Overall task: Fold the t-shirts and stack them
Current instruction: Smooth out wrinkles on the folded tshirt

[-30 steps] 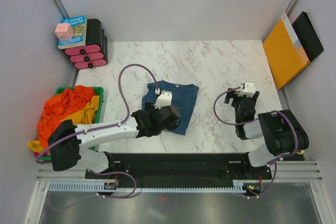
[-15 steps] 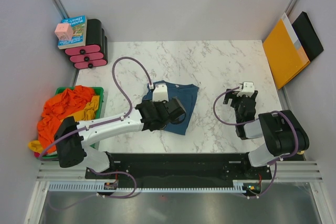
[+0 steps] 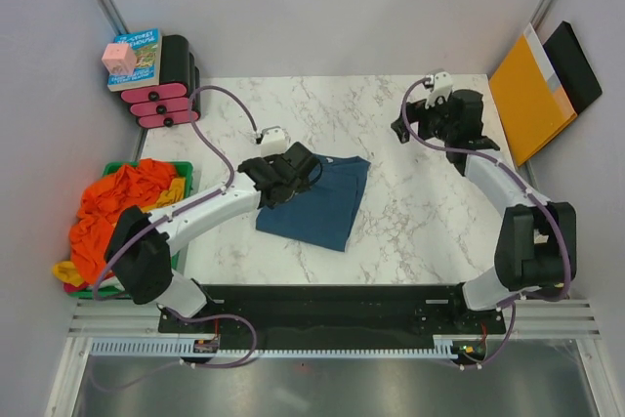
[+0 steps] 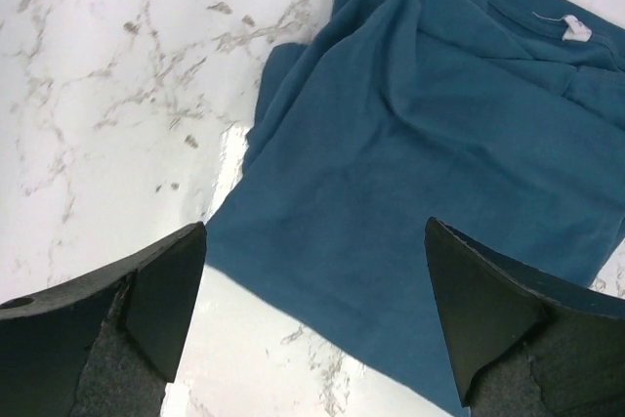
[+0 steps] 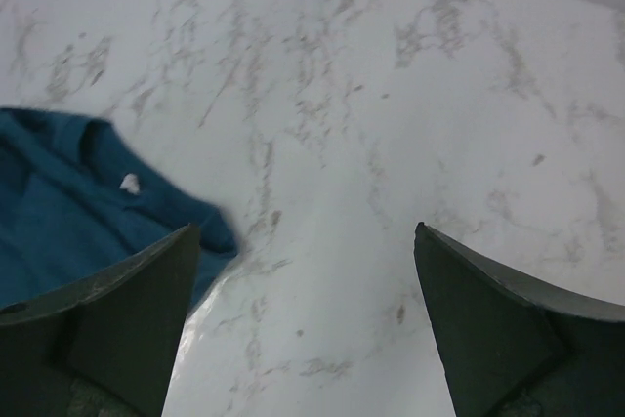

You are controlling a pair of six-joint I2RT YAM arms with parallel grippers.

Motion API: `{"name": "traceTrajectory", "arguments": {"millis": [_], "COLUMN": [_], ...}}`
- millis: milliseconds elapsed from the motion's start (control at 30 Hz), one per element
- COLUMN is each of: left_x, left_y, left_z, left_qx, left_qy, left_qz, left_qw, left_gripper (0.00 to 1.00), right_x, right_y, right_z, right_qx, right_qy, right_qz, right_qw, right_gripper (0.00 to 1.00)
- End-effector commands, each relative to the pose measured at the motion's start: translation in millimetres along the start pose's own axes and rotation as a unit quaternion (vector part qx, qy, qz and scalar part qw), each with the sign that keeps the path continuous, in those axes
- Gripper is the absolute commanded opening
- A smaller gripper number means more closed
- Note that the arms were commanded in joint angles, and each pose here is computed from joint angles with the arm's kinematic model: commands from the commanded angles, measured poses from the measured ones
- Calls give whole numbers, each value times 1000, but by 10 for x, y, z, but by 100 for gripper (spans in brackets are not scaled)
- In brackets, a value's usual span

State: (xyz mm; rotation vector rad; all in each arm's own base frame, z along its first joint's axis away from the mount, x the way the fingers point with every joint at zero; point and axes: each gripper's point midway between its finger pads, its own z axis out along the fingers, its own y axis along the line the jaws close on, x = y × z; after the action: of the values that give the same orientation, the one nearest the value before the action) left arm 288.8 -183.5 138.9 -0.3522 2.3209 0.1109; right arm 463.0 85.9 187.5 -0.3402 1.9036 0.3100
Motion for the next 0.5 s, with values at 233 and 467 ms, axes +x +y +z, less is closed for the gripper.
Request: {"name": "traceTrajectory", "arguments": {"millis": [233,467], "left_x": [138,344], "left_y": [-376,-282], "left_z": [844,1172], "left_qx": [79,43], "left_qy": [46,78], "left_qz": [60,74], "left_qw": [994,993], "left_gripper": [100,97], "right_x": [1035,1234], "right_y": [740,1081], "right_z": [-767,-936], "right_qx": [-115,-175], "right_qy": [134,150], "right_qz": [68,61], "right_qw": [982,971], "right_gripper": [92,95]}}
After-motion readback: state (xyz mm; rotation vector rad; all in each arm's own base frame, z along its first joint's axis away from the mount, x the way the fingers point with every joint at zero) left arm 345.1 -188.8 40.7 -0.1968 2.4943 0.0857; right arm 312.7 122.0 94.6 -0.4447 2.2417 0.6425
